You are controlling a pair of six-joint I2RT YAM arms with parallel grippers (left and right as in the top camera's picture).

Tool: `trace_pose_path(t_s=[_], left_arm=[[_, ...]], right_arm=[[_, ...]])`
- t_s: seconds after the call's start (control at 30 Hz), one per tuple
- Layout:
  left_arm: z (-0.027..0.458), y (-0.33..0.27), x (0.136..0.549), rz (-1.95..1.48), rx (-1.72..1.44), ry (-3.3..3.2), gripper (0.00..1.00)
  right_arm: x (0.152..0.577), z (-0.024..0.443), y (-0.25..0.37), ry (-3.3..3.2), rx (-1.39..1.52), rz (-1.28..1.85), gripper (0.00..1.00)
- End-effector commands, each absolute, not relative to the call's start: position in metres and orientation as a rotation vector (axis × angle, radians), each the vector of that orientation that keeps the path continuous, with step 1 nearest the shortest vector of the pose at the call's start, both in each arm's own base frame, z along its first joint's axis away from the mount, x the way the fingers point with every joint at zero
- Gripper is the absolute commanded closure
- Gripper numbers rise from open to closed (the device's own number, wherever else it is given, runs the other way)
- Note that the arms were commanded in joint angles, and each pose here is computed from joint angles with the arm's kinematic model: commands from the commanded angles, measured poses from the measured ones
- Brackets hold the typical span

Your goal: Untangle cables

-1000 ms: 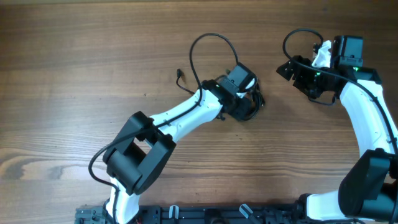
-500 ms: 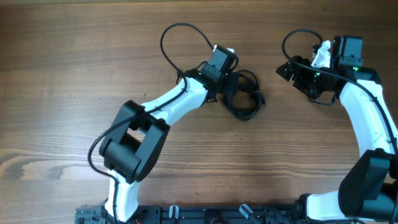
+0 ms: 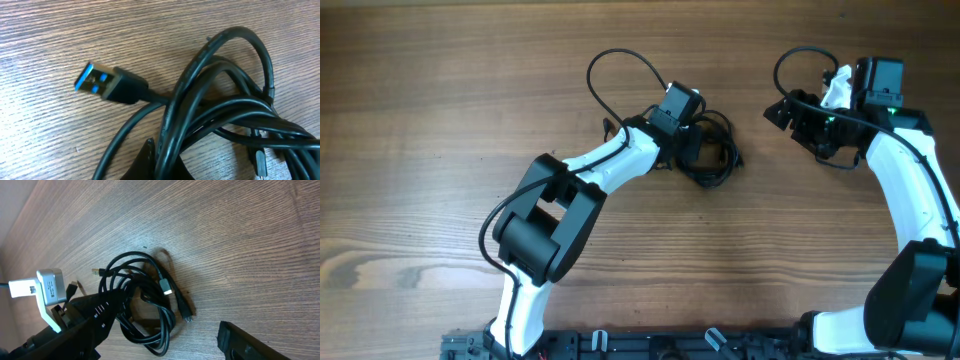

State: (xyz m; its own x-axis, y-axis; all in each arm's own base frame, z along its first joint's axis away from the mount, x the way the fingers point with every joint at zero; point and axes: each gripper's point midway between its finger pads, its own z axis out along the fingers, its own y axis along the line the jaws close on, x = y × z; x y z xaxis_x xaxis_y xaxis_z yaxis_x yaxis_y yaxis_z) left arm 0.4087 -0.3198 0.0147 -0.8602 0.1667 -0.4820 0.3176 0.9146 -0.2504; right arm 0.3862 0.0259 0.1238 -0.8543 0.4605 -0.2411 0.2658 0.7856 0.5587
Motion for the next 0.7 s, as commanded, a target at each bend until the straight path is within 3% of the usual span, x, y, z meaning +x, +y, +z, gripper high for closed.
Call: trace_pose_path(t_s=[0.0, 0.13, 0.23, 0.47, 0.67], left_arm=[[0.092, -0.327, 0.421, -0.547, 0.335, 2.466, 0.96], [0.176, -0.33, 0.413, -0.671, 0.348, 2.316, 0.96], [0.21, -0.326, 0.402, -0.731, 0.314, 2.281, 0.96], [0.244, -0.326, 0.388, -0.932, 0.302, 2.257, 0.96], [0.243, -0.317, 0.393, -0.927, 0.27, 2.269, 0.96]], right_arm=[[0.388, 0.124, 0.037, 2.619, 0.483, 0.749, 0.19], [0.391, 0.134, 0.07, 2.591, 0.256, 0.841, 0.21], [0.393, 0.137, 0.087, 2.577, 0.171, 0.848, 0.24], [0.395, 0.141, 0.103, 2.557, 0.124, 0.872, 0.3], [0.39, 0.166, 0.131, 2.457, -0.024, 1.119, 0.31]])
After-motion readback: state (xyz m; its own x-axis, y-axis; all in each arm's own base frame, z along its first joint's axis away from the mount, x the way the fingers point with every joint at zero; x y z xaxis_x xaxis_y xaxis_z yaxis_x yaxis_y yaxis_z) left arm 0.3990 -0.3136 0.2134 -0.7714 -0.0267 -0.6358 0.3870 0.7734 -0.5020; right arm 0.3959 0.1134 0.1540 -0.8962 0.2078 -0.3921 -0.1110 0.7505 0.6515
